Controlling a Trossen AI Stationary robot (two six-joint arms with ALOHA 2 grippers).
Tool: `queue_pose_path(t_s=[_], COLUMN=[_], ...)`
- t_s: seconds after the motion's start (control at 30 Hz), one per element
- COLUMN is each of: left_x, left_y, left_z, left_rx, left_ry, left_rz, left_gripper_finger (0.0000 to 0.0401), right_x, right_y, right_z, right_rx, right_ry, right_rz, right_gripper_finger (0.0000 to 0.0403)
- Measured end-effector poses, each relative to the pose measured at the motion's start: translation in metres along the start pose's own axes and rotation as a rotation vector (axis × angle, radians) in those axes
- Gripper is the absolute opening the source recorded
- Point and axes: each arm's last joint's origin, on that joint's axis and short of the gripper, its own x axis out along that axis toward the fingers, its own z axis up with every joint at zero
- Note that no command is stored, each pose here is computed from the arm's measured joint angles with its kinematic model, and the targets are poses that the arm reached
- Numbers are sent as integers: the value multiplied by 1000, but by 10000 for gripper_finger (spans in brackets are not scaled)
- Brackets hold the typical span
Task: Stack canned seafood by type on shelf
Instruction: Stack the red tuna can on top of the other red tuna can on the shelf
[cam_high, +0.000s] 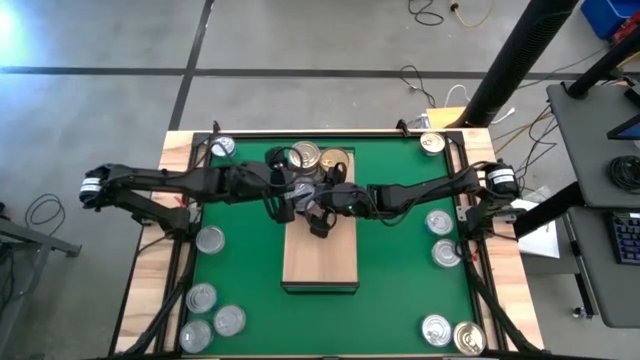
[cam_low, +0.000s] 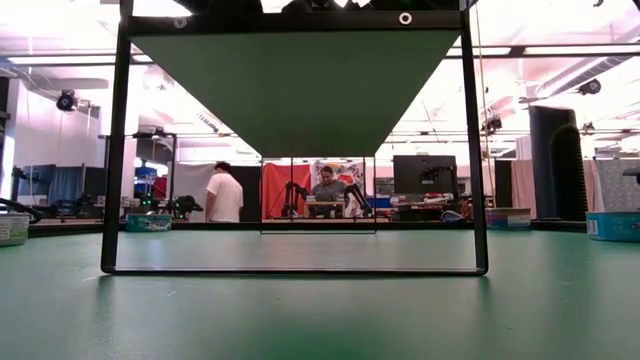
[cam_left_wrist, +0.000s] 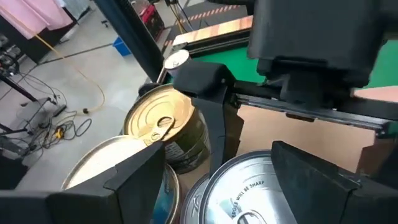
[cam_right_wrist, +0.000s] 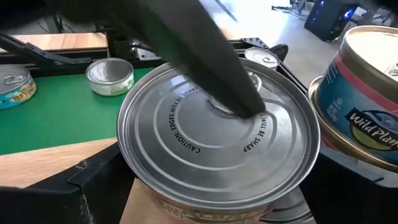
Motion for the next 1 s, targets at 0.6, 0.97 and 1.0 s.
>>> queue_pose_path(t_s=[0.6, 0.97, 1.0], left_x=[-16, -4, -3], left_y=[6, 6, 7], left_z=[-5, -7, -7], left_rx=[-23, -64, -65], left_ry=[-6, -17, -14], left_rz=[7, -54, -61], left_gripper_finger=[278, 278, 278], right_x=[6, 3, 3], right_y=[-3, 0, 0], right_z=[1, 6, 7], right_rx=[-80, 23, 34], right_ry=[-4, 35, 34], right_rz=[-140, -8, -6], right_gripper_finger=[370, 370, 370])
